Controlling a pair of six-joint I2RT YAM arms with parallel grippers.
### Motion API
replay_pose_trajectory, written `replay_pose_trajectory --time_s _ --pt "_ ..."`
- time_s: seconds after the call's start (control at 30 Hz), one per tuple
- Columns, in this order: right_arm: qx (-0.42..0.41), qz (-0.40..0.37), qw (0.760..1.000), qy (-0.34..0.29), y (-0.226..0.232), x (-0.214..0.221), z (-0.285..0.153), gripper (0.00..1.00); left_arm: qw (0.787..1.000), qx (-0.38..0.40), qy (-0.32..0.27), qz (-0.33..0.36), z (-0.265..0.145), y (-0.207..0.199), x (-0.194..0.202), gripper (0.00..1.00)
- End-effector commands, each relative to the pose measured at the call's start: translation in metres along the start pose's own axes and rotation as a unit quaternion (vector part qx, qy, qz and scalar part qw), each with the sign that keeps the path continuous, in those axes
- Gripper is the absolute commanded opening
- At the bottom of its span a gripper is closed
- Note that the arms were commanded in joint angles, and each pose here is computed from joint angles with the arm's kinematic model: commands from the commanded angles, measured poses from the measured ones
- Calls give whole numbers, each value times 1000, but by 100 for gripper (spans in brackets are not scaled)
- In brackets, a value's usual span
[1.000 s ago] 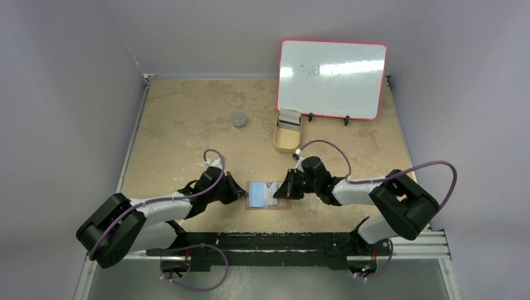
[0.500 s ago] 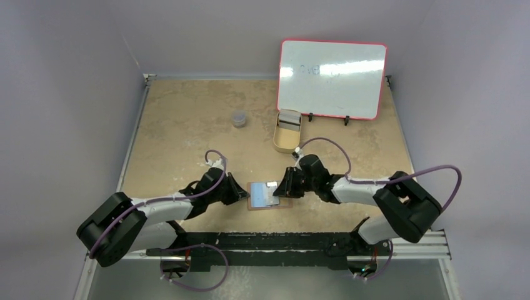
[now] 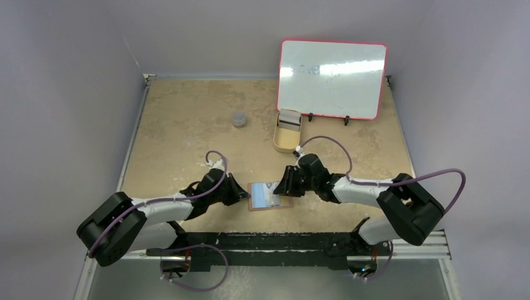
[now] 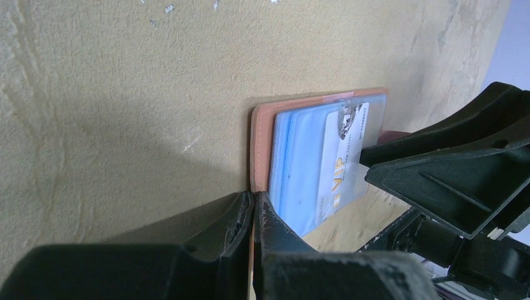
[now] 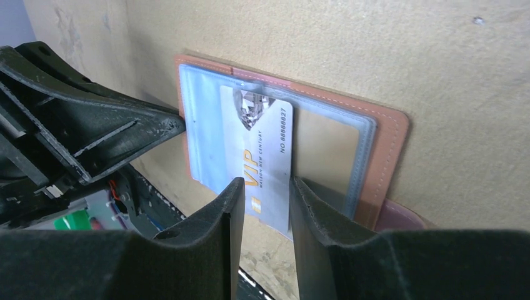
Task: Put the credit cards into the card holder
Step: Insert the credit card into the card holder.
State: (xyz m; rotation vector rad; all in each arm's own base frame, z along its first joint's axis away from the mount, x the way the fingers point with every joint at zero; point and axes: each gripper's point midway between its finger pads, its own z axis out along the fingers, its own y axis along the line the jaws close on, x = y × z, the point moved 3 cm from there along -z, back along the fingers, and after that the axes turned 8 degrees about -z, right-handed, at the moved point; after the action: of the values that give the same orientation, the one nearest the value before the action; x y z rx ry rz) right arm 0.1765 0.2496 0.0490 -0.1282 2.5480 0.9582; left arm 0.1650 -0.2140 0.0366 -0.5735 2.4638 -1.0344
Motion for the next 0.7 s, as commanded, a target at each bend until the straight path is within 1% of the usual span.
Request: replay_pose_trajectory --time_s 0.0,0.27,0.57,0.67 --pt "-11 -10 1000 -3 11 -6 7 36 1000 25 -5 -1 1 -12 0 0" --pt "-33 -25 999 6 24 -9 17 36 1000 30 0 4 2 -18 2 0" --pt "-68 -22 997 27 44 2 23 35 1000 29 0 6 3 -19 4 0" --pt "-52 -27 998 29 39 3 23 35 1000 27 -1 6 3 -17 4 0"
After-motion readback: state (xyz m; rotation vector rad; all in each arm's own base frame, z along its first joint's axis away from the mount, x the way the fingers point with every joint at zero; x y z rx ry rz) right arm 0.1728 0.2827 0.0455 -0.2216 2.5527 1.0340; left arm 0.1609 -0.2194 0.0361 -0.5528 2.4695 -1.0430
